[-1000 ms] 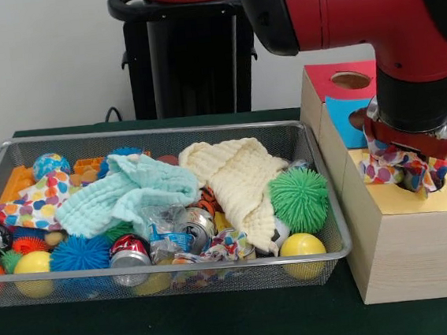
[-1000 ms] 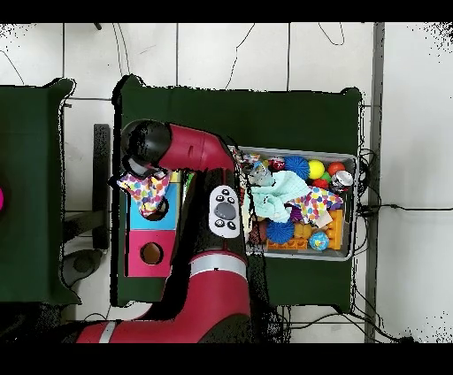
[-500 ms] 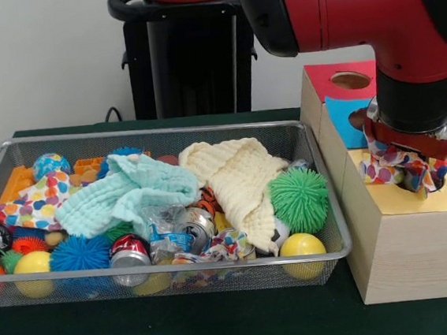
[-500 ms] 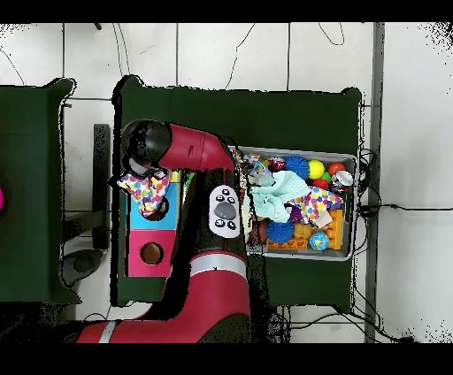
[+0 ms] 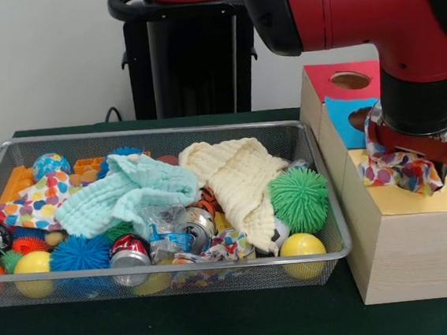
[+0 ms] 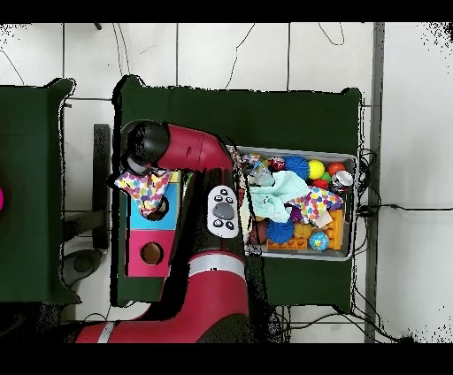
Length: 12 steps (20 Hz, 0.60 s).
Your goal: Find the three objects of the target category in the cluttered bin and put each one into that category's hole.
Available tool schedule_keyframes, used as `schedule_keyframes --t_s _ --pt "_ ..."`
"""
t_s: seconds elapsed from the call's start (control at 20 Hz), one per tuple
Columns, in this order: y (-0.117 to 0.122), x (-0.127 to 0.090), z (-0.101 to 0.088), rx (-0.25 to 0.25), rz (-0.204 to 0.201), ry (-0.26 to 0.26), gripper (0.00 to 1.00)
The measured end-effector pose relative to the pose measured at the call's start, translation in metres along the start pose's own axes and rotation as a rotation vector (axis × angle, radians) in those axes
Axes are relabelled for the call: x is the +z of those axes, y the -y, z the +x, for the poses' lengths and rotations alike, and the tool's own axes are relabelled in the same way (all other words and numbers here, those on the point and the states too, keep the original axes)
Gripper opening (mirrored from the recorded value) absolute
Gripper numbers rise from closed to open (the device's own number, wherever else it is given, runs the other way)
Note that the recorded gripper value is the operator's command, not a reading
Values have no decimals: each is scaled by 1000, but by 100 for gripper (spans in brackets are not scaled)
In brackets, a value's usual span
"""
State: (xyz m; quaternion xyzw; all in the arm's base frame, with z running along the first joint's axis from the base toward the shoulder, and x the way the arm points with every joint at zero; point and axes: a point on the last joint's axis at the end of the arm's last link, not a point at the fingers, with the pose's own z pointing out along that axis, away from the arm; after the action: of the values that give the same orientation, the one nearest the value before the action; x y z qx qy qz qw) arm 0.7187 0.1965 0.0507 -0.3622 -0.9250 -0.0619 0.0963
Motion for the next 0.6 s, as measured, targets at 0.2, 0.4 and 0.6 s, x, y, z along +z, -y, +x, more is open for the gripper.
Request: schedule_keyframes --t_s 0.2,0.4,0.6 --pt "1 4 1 0 -6 15 100" --pt "1 5 1 -2 -6 18 100" --pt "1 4 1 -3 -5 19 100"
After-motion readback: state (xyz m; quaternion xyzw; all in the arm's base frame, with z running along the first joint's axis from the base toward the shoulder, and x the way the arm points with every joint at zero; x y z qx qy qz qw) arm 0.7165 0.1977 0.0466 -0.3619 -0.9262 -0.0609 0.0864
